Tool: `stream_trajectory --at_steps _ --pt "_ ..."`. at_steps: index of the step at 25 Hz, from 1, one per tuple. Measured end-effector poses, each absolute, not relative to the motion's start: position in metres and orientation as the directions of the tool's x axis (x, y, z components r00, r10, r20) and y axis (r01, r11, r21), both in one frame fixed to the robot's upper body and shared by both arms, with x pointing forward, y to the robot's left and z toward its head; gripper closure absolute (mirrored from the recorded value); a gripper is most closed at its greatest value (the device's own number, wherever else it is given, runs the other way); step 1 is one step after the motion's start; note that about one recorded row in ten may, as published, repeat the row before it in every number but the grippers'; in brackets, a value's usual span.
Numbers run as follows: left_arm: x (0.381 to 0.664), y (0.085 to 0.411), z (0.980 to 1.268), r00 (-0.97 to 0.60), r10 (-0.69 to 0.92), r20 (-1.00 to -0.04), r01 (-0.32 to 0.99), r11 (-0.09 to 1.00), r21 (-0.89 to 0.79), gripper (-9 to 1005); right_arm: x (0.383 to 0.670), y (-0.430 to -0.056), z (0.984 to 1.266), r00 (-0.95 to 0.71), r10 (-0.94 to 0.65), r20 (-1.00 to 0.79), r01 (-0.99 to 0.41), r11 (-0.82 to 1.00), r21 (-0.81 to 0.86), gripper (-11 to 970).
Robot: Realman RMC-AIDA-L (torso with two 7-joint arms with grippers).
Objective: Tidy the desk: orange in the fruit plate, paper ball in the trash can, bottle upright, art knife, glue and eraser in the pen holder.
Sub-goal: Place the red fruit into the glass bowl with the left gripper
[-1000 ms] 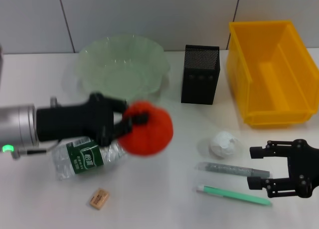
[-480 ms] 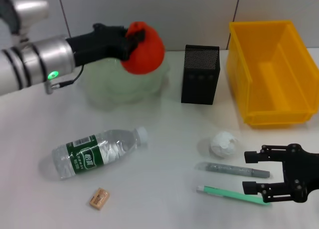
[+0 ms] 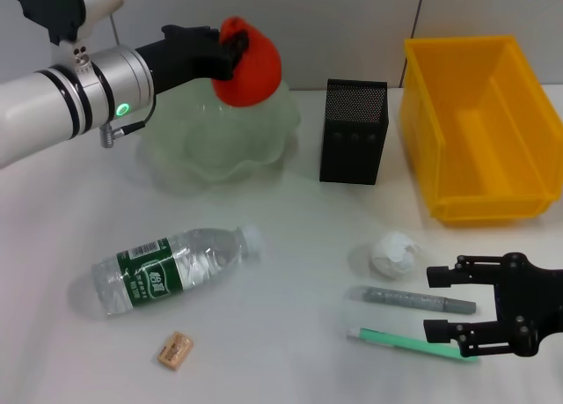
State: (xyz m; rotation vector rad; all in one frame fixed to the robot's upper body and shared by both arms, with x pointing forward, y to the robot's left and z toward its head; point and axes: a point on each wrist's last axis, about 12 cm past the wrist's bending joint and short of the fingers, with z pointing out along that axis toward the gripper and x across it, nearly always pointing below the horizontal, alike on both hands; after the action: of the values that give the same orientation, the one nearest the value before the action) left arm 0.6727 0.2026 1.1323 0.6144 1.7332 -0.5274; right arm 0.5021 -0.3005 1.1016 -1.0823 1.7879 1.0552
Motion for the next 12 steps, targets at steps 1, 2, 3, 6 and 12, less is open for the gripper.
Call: stream_trajectory --at_steps 1,2,3,6,12 --pt "0.6723 0.202 1.1315 -0.199 0.129 -0.971 0.648 0.761 -0.031 880 0.5022 -0.3004 1.1016 -0.334 -0.276 -0.901 -0.922 0.293 0.252 200" --pt "0.6721 0.2019 1.1309 -0.2 0.131 -0.971 0.648 0.761 -0.031 868 0.5024 -0.3003 1.1017 -0.333 -0.276 -0.902 -0.922 0.293 0.251 200" --pt "0.6715 0.2022 1.1294 -0.204 0.135 -0.97 0.646 0.763 -0.03 856 0.5026 -0.3002 1.1018 -0.333 -0.276 -0.902 -0.923 0.293 0.251 201" --pt "0.6706 0.205 1.1273 -0.211 0.13 -0.969 0.636 0.771 -0.035 822 0.5033 -0.2998 1.1022 -0.331 -0.276 -0.902 -0.923 0.292 0.249 201" --pt "0.6713 0.2092 1.1268 -0.213 0.12 -0.97 0.615 0.788 -0.038 576 0.5035 -0.2993 1.1023 -0.331 -0.277 -0.902 -0.924 0.29 0.25 201"
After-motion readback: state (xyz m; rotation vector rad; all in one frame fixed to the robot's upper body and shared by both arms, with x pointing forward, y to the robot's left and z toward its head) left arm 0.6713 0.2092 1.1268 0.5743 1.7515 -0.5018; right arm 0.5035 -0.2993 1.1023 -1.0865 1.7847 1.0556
